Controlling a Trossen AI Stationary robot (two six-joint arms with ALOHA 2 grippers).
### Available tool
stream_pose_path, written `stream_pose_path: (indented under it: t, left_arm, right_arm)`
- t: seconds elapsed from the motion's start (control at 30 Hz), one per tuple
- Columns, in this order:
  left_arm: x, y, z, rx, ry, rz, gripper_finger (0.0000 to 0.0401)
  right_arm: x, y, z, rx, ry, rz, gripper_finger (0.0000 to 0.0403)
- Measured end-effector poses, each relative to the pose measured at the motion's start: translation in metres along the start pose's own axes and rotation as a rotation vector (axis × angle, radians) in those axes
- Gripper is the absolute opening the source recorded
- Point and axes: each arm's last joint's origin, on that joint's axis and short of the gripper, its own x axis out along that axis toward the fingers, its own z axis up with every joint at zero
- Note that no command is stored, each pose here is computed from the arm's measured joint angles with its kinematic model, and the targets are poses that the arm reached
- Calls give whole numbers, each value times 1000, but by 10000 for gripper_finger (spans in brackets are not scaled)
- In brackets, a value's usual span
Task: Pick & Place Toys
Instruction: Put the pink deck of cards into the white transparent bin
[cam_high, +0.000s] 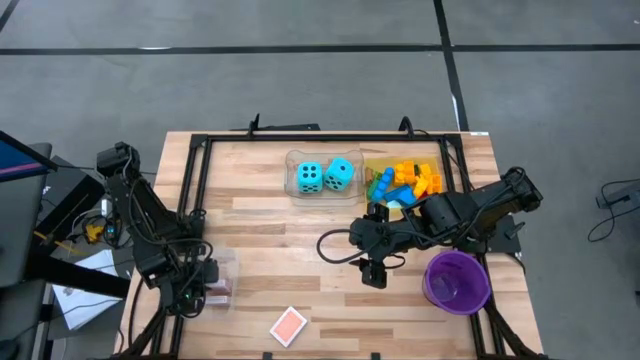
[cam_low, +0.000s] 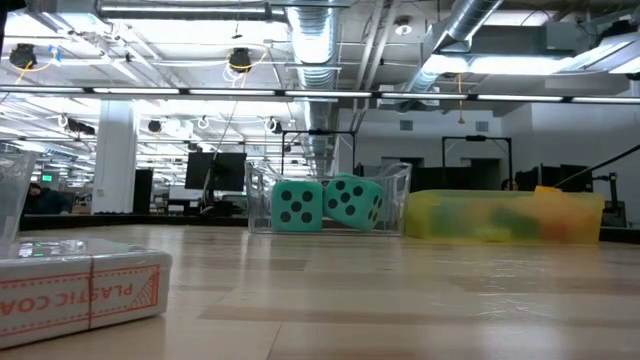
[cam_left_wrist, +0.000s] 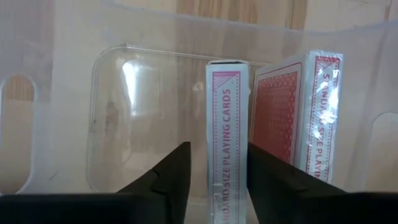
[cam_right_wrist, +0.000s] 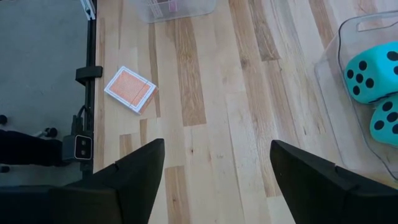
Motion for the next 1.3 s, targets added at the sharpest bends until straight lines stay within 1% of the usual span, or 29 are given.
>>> stream_pose_path:
  t: [0.2,0.37,0.43,0.67,0.8,1.0,1.13,1.3]
  left_arm:
    - [0,0,0,-3,-5,3,163]
    - [0,0,0,-5,-7,4,175]
    - [0,0,0,0,-7,4,177]
    - [0,0,0,99,-10,6,169]
    - [0,0,0,109,-10,7,169]
    - [-1,2,0,111,-7,12,180]
    - [-6,4,0,122,-16,-11,188]
    - [-12,7,1,148,-31,-41,187]
  right_arm:
    - [0,0,0,-3,0,0,284]
    - [0,0,0,-3,0,0,284]
    - [0,0,0,-3,0,0,284]
    - [0,0,0,-3,0,0,284]
    - [0,0,0,-3,0,0,284]
    - [0,0,0,-12,0,0,284]
    - [0,0,0,-22,0,0,284]
    - [0,0,0,-22,1,0,284]
